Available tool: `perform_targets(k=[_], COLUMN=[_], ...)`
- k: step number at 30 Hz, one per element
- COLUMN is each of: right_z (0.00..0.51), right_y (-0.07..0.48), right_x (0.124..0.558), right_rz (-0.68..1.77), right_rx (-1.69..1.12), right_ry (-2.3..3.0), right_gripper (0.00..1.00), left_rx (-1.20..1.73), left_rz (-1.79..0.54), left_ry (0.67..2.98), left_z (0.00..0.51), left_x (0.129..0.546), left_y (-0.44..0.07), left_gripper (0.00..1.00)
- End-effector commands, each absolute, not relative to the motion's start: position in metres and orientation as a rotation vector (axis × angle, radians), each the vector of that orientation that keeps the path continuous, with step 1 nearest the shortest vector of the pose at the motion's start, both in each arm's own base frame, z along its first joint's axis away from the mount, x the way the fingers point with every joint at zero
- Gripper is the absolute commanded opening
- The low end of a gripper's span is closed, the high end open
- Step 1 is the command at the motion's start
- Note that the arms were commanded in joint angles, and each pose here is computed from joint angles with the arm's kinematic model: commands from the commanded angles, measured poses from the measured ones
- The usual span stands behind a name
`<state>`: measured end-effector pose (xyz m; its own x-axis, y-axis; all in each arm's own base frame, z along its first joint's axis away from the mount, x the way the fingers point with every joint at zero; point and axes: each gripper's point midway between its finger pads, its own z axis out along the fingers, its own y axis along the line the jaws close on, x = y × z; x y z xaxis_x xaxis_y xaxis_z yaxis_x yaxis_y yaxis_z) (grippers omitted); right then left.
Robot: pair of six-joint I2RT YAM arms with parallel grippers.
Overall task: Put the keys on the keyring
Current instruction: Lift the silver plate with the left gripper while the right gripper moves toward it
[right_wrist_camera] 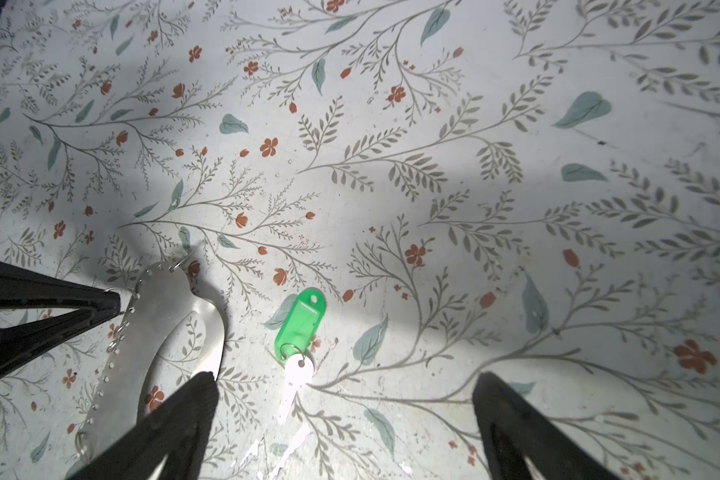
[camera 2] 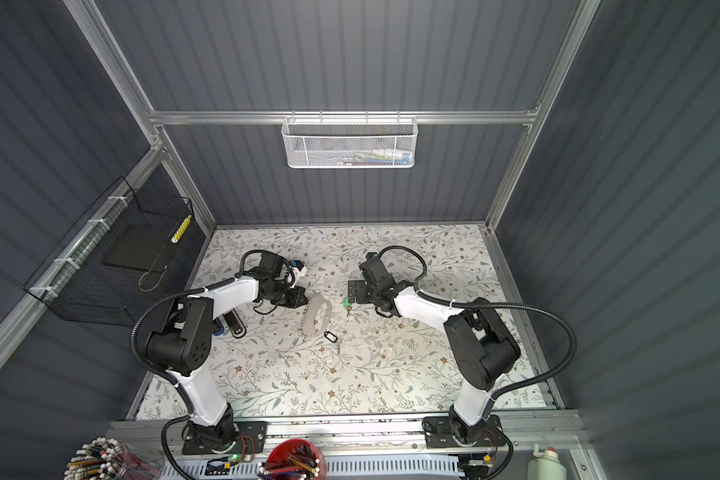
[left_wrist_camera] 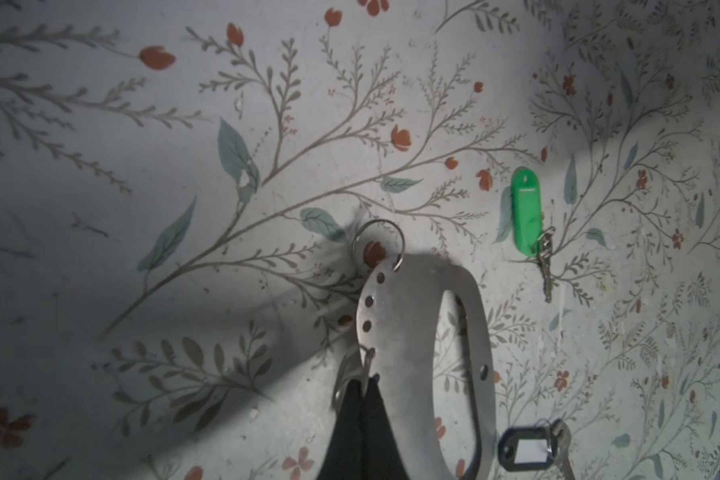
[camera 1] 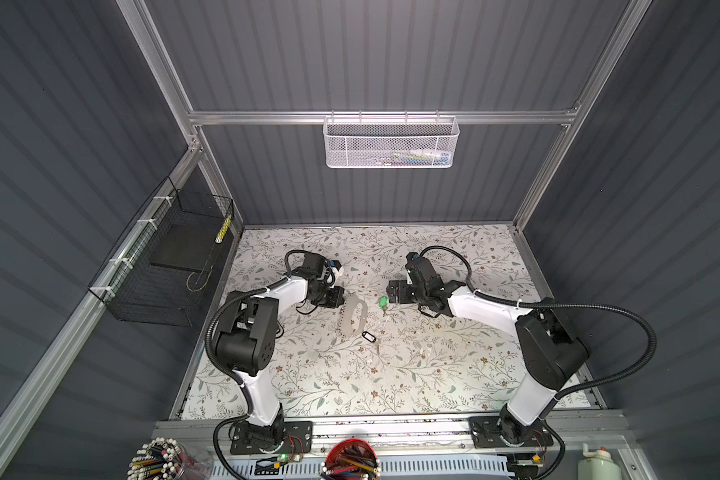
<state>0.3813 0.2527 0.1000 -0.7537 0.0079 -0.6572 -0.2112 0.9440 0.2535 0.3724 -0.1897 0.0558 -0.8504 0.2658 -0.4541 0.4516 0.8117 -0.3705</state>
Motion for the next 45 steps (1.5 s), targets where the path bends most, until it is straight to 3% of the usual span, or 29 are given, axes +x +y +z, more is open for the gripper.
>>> perform_targets(k=[1,12,22,36,45], right_z=[0.126,0.176,0.246,0.253,0.268], right_y=[0.244,0.242,0.260,0.259,0.266], right_x=[0.383,0.352,0.292,0.236,0.244], right_rz=[0.410,0.391,0.612,0.607,0.514], right_rx=[-0.122,-0.487,-0.787,-1.100,-1.145], right_ry=[2.285,2.093,1.804,1.548,1.469], right_gripper=[0.94,0.88,0.89,0.59,0.46], left_rx=[0.632,0.917,1.262,1.472,1.541], left_rz=[-0.668,-0.663,-0.651,-0.710,-0.656], left_ry=[2.476,2.015,1.571,1.088,0.938], left_z=[0.083,0.166,0.226,0.279,0.290], left_x=[0.366,0.344,0.312,0.261,0.250], left_y=[-0.204,-0.240,-0.276,-0.294,-0.302], left_gripper=[0.00,0.00,0.00,0.00,0.00])
